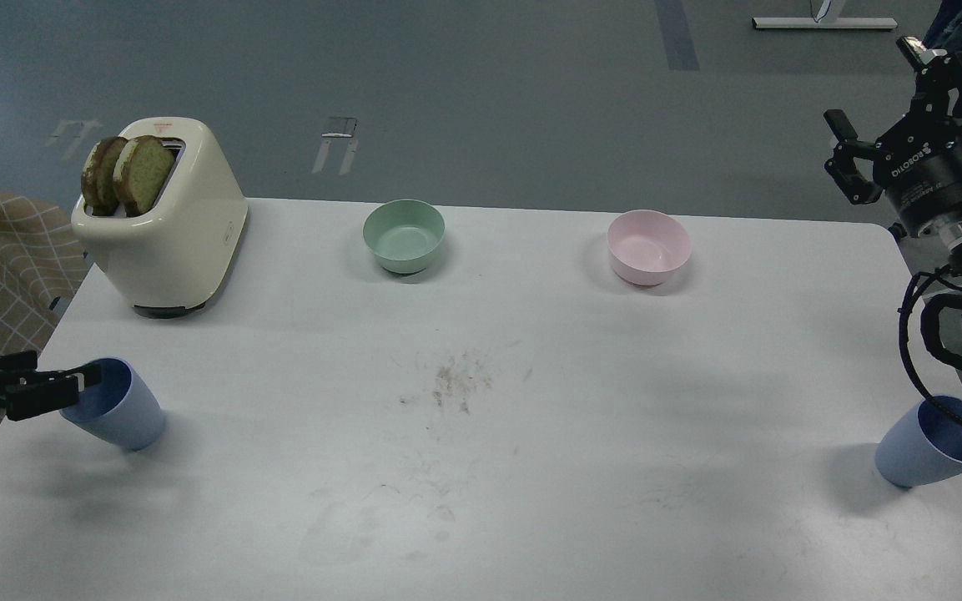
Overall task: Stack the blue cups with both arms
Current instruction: 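Lower the left gripper to the blue cup nearest it and grasp it, then lift the blue cup with the left gripper and carry it to table center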
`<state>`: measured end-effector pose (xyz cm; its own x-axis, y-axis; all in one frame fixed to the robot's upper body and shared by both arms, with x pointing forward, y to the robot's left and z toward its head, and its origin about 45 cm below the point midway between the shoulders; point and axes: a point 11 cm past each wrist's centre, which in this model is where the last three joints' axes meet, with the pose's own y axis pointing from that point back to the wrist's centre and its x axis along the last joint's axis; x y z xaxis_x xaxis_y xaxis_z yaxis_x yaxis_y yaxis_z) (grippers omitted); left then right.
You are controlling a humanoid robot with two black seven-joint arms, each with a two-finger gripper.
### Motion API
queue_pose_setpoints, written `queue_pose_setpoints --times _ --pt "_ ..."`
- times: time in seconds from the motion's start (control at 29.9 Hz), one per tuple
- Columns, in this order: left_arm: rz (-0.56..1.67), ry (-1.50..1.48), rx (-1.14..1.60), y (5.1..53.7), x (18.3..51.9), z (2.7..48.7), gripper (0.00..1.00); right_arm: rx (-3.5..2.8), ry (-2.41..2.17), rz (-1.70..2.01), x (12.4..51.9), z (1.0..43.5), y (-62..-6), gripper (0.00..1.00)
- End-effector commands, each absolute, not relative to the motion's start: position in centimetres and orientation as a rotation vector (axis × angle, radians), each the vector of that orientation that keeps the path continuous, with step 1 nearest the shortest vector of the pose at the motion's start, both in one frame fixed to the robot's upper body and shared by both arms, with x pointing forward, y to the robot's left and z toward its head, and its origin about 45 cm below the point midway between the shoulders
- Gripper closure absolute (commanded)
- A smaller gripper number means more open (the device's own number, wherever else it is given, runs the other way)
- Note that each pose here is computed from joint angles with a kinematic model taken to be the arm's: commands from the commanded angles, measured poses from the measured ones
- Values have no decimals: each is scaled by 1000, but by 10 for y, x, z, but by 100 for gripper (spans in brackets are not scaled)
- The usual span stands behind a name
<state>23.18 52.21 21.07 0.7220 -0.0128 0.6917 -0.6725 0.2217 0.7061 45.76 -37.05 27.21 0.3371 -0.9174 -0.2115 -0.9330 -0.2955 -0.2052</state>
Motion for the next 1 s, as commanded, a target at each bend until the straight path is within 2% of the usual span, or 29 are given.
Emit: queue_pose_setpoints --times 0.0,0.13,0.23,0.27,0.33,0.4,0.8,0.97 --pt "486 -626 1286 522 225 203 30 -2314 1657 75 457 273 -371 0" --pt "487 -620 1296 525 224 202 43 -2316 1655 75 457 273 -371 0" --pt "487 -615 1303 528 222 201 59 -2316 1655 75 457 273 -371 0" --pt "489 -616 1304 528 223 202 72 -2316 1655 75 457 273 -371 0" --pt "490 -619 1303 528 223 202 83 -2316 1655 75 457 273 -371 0" --pt "495 -624 1301 528 224 202 99 -2316 1655 78 457 272 -370 0" --pt "512 -669 1296 527 231 210 100 -2312 1661 79 457 271 -372 0" --pt "527 -788 1241 508 255 244 100 -2308 1640 59 460 281 -369 0"
